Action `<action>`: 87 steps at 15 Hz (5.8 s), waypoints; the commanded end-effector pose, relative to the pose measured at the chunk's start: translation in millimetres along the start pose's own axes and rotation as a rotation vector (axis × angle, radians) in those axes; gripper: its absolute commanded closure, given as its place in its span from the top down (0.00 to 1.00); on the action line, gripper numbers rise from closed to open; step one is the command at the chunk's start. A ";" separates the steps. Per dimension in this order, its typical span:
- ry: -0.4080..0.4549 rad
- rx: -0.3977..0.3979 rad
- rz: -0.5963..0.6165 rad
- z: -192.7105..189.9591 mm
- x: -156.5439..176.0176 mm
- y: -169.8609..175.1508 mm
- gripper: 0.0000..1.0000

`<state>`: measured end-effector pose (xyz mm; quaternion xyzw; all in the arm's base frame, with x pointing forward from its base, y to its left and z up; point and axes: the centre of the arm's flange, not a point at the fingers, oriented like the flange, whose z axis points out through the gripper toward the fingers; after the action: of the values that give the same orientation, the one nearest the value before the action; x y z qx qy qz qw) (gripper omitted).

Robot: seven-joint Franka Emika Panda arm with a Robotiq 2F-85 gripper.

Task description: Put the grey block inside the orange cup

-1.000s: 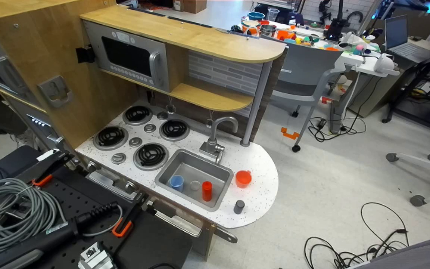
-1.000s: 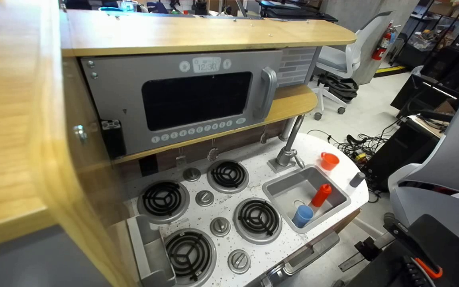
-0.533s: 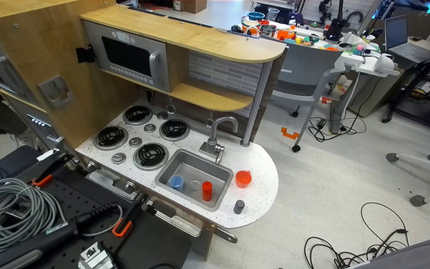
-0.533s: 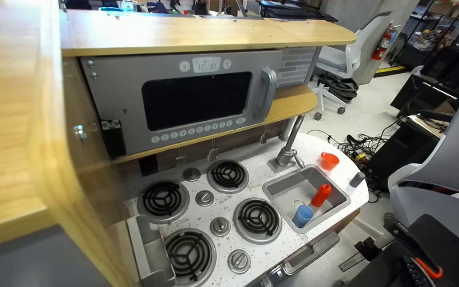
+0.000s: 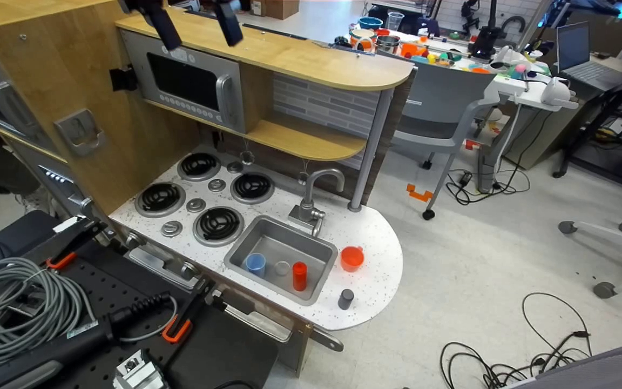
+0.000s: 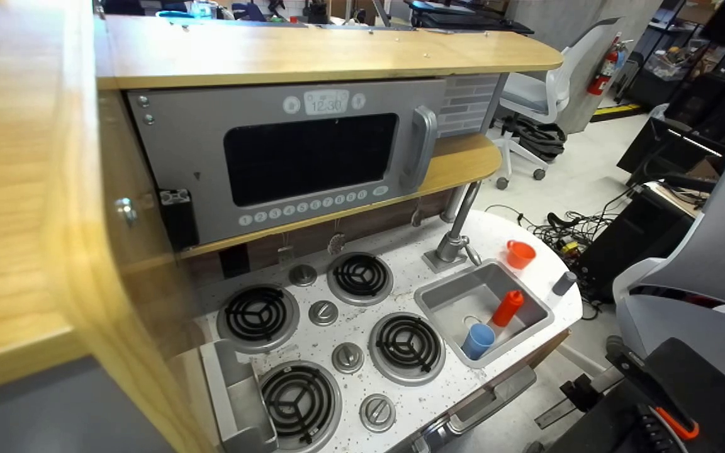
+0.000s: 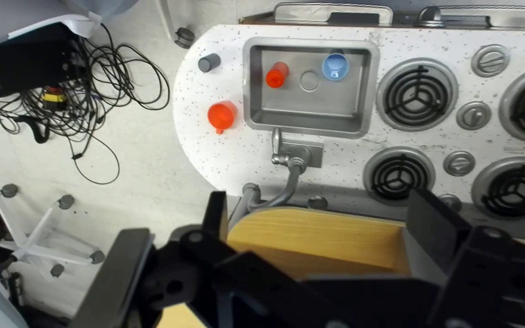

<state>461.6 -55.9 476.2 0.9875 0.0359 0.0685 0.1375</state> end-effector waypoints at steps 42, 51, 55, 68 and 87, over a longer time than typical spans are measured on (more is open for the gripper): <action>-0.362 0.078 0.153 520.6 -0.5 160.0 1.00; -0.353 0.086 0.099 532.6 22.5 135.9 1.00; -0.364 0.094 0.075 538.9 24.8 116.0 1.00; -0.355 0.045 0.123 519.6 24.0 134.7 0.08; -0.159 0.156 0.301 460.9 98.6 117.2 0.08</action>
<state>628.4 -281.5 96.3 0.9932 -0.1032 0.0022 0.0547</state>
